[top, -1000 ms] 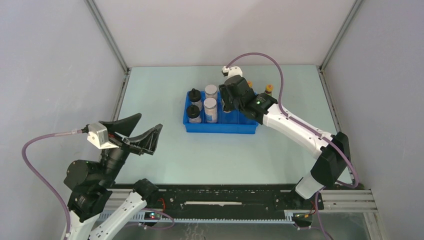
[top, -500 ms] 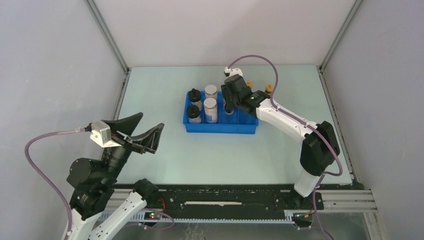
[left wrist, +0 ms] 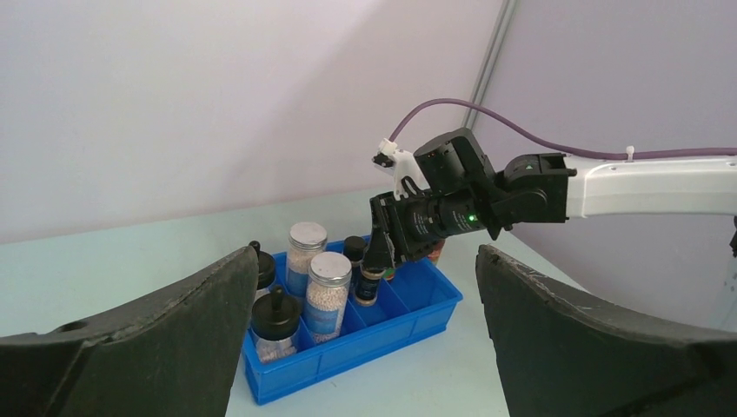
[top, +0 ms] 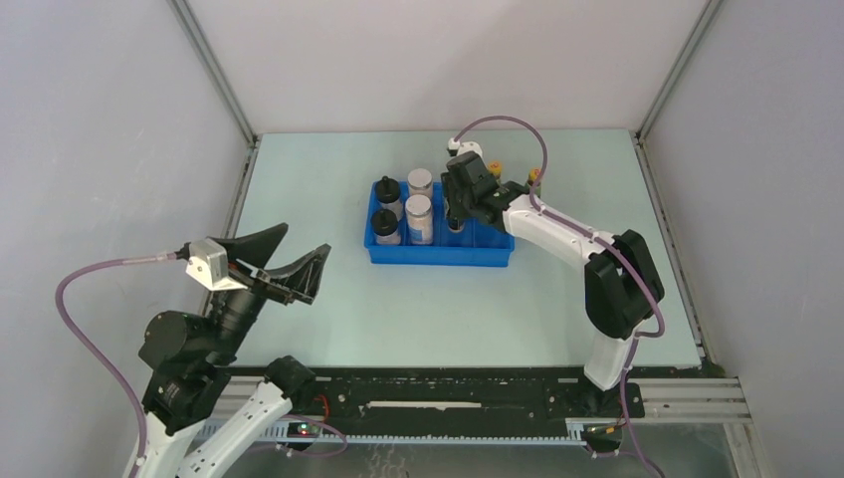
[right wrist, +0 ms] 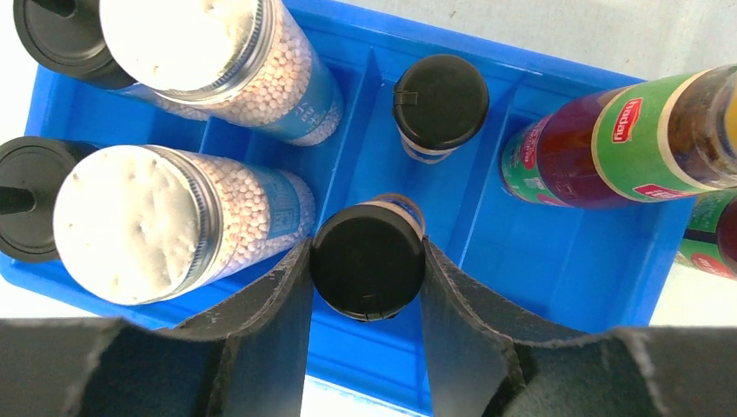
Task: Organize the condiment bottles
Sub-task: Place the bottle in the storage box, then pick up the bottle from the center of the board.
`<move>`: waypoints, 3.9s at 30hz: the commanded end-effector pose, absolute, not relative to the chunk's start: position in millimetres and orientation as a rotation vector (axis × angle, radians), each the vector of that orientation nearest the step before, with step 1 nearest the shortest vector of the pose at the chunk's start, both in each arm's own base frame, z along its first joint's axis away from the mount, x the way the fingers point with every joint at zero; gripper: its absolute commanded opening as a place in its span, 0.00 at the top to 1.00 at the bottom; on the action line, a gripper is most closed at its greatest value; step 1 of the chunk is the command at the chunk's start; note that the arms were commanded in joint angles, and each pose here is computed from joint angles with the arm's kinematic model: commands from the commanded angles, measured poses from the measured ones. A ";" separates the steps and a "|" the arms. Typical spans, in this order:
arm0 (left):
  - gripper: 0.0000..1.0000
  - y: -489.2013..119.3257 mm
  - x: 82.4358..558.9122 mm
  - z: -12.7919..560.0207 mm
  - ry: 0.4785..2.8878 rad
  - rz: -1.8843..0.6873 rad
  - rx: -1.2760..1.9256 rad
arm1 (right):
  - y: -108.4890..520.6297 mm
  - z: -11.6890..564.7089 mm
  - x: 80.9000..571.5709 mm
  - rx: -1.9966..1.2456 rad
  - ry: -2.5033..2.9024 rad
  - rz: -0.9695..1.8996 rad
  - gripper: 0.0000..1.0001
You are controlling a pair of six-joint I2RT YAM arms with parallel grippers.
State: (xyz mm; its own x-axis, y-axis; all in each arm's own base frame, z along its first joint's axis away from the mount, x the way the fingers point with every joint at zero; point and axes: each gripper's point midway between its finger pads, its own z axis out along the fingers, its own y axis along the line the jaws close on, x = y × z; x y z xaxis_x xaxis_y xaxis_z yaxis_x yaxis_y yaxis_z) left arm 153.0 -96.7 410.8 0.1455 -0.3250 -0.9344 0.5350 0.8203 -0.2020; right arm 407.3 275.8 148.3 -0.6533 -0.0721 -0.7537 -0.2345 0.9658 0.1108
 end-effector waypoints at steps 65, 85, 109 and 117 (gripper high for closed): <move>0.00 -106.8 167.5 400.7 1.314 -0.600 0.226 | 264.8 112.4 421.5 -0.127 2.312 0.264 0.35; 0.00 -108.2 166.0 405.5 1.307 -0.618 0.224 | 270.1 196.0 417.8 -0.184 2.175 0.280 0.23; 0.00 -122.2 181.3 395.3 1.331 -0.632 0.234 | 125.3 262.8 400.2 0.176 1.946 -0.070 0.20; 0.00 -121.2 184.0 389.7 1.342 -0.610 0.239 | 92.9 231.2 418.4 0.284 1.947 -0.119 0.20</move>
